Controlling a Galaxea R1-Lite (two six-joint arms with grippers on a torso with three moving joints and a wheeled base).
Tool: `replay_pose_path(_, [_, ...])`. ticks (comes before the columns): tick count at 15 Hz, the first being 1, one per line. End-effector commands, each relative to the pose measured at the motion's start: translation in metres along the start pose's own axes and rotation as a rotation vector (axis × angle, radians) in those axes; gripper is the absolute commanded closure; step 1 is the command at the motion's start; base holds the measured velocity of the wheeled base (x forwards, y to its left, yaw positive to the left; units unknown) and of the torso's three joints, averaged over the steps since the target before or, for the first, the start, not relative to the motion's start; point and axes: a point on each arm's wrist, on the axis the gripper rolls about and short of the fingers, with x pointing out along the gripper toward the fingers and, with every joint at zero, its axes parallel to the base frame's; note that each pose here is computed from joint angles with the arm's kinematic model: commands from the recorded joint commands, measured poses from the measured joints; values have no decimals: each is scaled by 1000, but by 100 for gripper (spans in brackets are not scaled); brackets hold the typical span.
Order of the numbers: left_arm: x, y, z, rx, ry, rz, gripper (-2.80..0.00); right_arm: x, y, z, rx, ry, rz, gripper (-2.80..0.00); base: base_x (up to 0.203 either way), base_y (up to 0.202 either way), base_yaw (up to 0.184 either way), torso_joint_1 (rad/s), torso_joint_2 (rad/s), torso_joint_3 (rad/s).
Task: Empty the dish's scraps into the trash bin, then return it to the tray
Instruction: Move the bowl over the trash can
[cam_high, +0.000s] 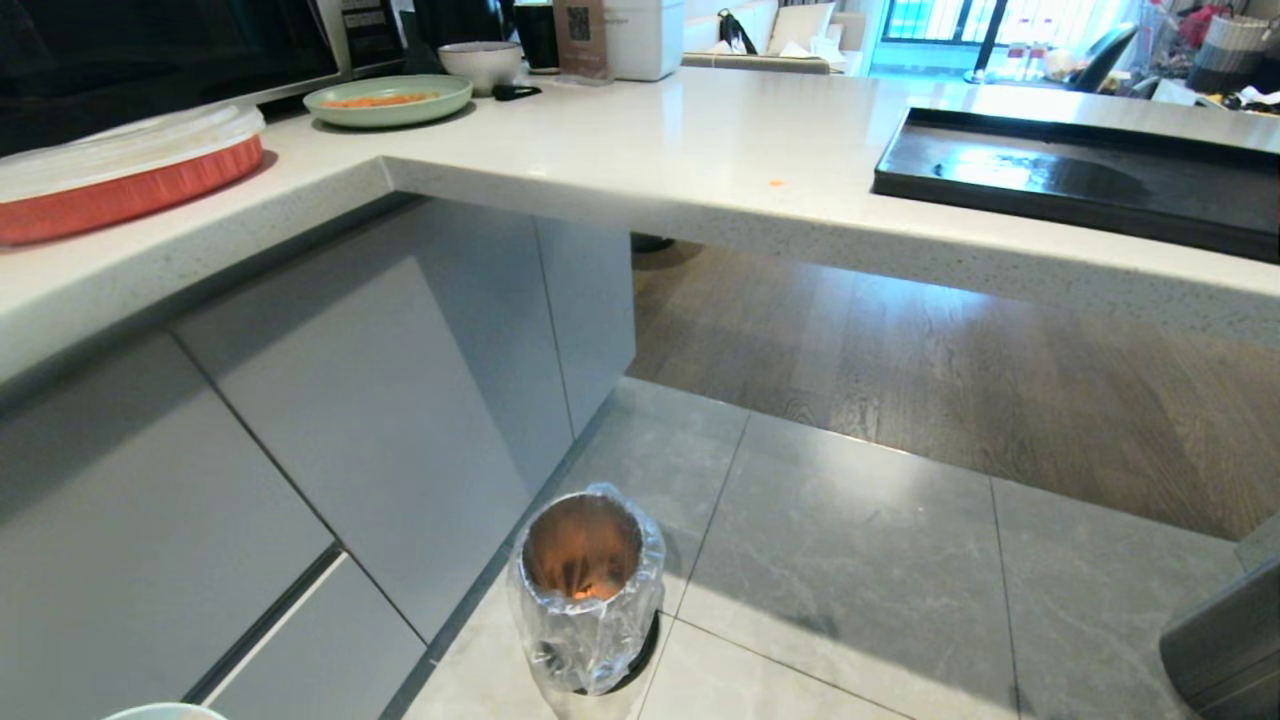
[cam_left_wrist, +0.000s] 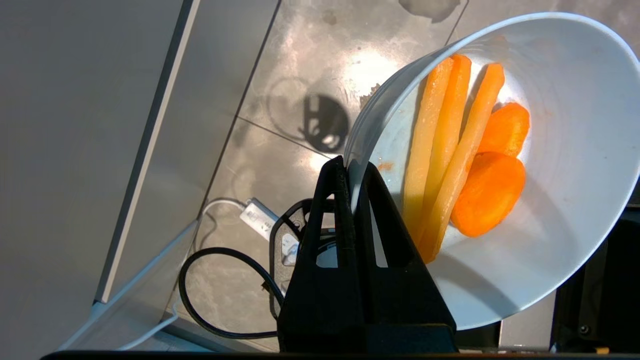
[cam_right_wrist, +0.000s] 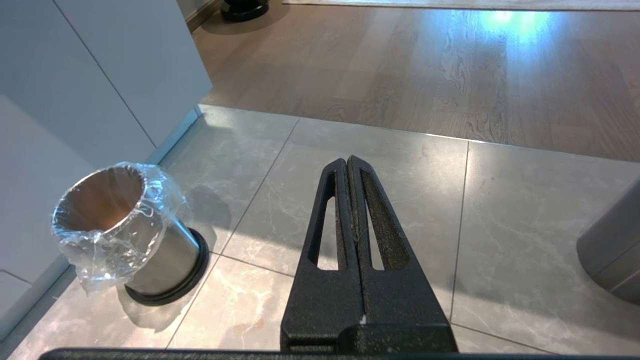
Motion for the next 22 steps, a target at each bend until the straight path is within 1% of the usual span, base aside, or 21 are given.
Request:
replay_pose_path(1, [-5, -4, -8, 32, -33, -10, 0, 0, 0, 0, -1, -1, 0, 0, 0, 0, 0, 0, 0, 0])
replay_pose_path(2, [-6, -4, -9, 35, -40, -9, 0, 0, 0, 0, 1, -2, 0, 0, 0, 0, 0, 0, 0, 0])
replay_pose_path(5, [-4, -4, -6, 45, -25, -17, 0, 0, 0, 0, -1, -2, 0, 0, 0, 0, 0, 0, 0, 0])
replay_pose_path(8, [1, -6, -12, 82, -23, -42, 0, 0, 0, 0, 1, -1, 0, 0, 0, 0, 0, 0, 0, 0])
replay_pose_path(10, [8, -6, -16, 122, -16, -45, 0, 0, 0, 0, 1, -1, 0, 0, 0, 0, 0, 0, 0, 0])
replay_pose_path(13, [12, -5, -6, 162, -37, -60, 0, 0, 0, 0, 1, -1, 0, 0, 0, 0, 0, 0, 0, 0])
replay_pose_path(17, [18, -5, 7, 190, -10, -106, 0, 0, 0, 0, 1, -1, 0, 0, 0, 0, 0, 0, 0, 0])
replay_pose_path(22, [22, -6, 33, 241, 16, -151, 0, 0, 0, 0, 1, -1, 0, 0, 0, 0, 0, 0, 0, 0])
